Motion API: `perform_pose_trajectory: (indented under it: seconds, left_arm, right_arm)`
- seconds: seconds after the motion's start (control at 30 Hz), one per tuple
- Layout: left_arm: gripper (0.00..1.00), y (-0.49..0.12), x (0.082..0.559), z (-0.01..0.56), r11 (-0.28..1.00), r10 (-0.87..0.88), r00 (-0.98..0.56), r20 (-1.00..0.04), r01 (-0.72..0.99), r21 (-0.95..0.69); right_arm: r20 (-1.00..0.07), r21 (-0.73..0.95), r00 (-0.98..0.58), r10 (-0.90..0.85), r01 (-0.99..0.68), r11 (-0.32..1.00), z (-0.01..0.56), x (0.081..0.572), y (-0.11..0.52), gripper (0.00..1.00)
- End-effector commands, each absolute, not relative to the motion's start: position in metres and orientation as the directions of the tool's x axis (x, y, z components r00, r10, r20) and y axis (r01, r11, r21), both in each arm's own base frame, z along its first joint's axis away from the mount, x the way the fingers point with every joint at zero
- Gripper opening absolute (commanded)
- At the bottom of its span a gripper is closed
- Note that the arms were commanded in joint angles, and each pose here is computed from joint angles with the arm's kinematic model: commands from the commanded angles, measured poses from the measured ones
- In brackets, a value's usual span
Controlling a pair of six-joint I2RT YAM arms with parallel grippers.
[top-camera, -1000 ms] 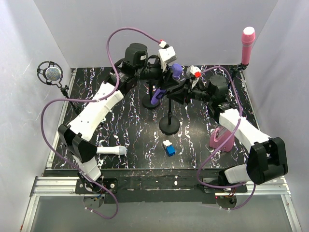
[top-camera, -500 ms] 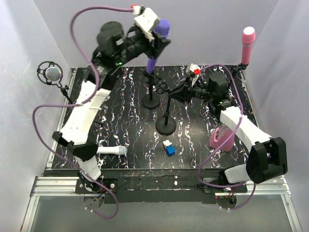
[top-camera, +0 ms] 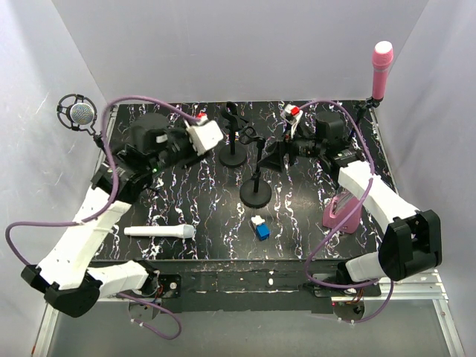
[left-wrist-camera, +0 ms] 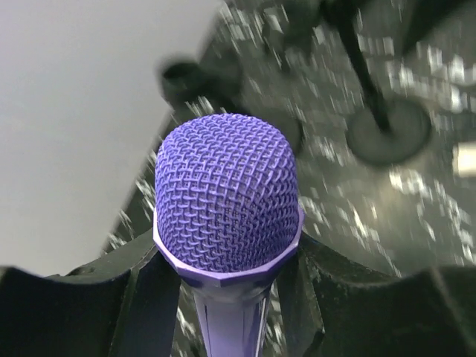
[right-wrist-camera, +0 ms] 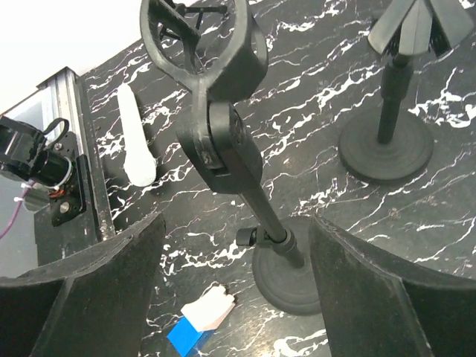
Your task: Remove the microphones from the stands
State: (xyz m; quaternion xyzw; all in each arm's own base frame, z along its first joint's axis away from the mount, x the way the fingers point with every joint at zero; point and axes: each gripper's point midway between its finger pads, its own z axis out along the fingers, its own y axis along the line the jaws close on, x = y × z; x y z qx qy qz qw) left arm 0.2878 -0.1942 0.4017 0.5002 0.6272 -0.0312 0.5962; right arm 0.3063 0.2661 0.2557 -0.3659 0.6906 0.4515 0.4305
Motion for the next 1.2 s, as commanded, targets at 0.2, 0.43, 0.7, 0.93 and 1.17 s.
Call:
perform_pose_trajectory:
  seconds: [0.2, 0.43, 0.7, 0.93, 1.17]
  left_arm:
    - [0.0, -0.137, 0.247, 0.218, 0.252, 0.89, -0.016, -0.457, 0.851, 0.461]
    - [0.0, -0.12, 0.245, 0.128, 0.16, 0.944, 0.006, -0.331, 0.867, 0.472]
    - [0.0, -0.119, 0.256, 0.079, 0.068, 0.959, 0.077, -0.272, 0.871, 0.486]
    - [0.15, -0.125, 0.257, 0.057, 0.028, 0.959, 0.088, -0.271, 0.917, 0.398]
    - [0.38, -0.127, 0.265, 0.043, 0.051, 0.963, 0.039, -0.266, 0.945, 0.323]
  right_arm:
    - [-0.927, 0.302, -0.363, -0.093, -0.872, 0.385, 0.291, 0.29, 0.254, 0.86]
    - [-0.937, 0.273, -0.336, -0.092, -0.874, 0.402, 0.316, 0.277, 0.246, 0.88]
    - [-0.929, 0.277, -0.352, -0.113, -0.866, 0.416, 0.31, 0.268, 0.239, 0.88]
    - [-0.923, 0.286, -0.365, -0.124, -0.864, 0.414, 0.305, 0.266, 0.239, 0.87]
    - [-0.918, 0.295, -0.375, -0.131, -0.864, 0.408, 0.302, 0.266, 0.24, 0.87]
